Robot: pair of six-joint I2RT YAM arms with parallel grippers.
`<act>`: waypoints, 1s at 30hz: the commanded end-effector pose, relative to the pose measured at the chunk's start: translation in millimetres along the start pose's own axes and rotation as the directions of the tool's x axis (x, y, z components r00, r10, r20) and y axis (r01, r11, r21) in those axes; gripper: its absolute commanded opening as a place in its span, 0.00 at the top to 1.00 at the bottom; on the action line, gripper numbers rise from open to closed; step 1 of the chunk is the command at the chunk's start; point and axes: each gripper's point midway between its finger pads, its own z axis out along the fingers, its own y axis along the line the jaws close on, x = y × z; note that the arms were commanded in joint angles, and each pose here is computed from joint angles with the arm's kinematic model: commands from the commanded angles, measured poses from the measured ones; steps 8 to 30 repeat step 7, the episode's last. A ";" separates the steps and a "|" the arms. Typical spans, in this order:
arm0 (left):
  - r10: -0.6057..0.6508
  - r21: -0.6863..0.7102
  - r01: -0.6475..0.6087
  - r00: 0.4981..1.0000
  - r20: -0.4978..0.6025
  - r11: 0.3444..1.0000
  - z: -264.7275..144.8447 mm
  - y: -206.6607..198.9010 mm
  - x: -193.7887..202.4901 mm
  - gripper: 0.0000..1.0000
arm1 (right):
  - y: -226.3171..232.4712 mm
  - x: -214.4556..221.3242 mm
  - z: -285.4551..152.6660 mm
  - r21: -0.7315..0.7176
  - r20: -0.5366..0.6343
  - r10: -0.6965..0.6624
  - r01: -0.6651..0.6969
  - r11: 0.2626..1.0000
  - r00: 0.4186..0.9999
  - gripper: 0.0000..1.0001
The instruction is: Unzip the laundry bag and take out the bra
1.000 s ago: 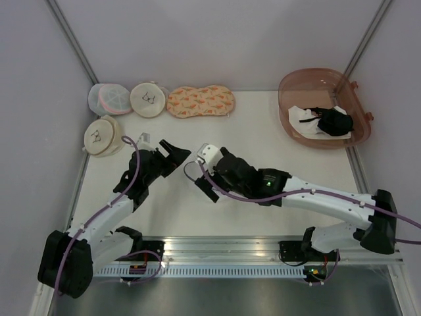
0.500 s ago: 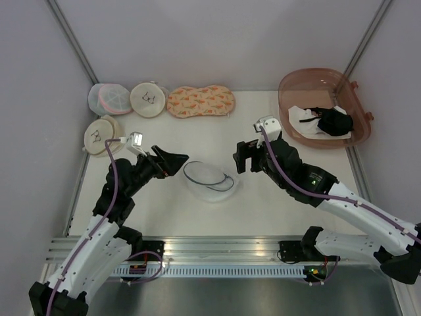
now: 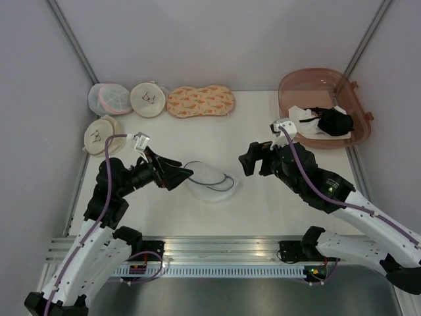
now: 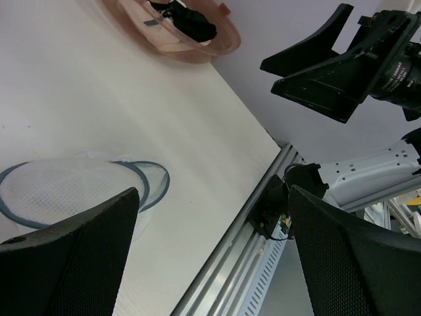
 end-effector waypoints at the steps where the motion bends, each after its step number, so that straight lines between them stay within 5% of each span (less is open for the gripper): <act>1: 0.087 0.040 -0.087 0.996 0.003 0.995 -8.3 -16.8 -9.8 0.03 | 5.0 -3.9 -5.5 -0.032 0.008 0.037 -0.036 0.999 0.999 0.02; 30: 0.093 0.027 -0.094 0.996 0.014 0.995 -11.3 -17.2 -12.0 0.03 | 10.6 -11.4 -11.1 -0.073 0.033 0.026 -0.024 0.997 0.999 0.02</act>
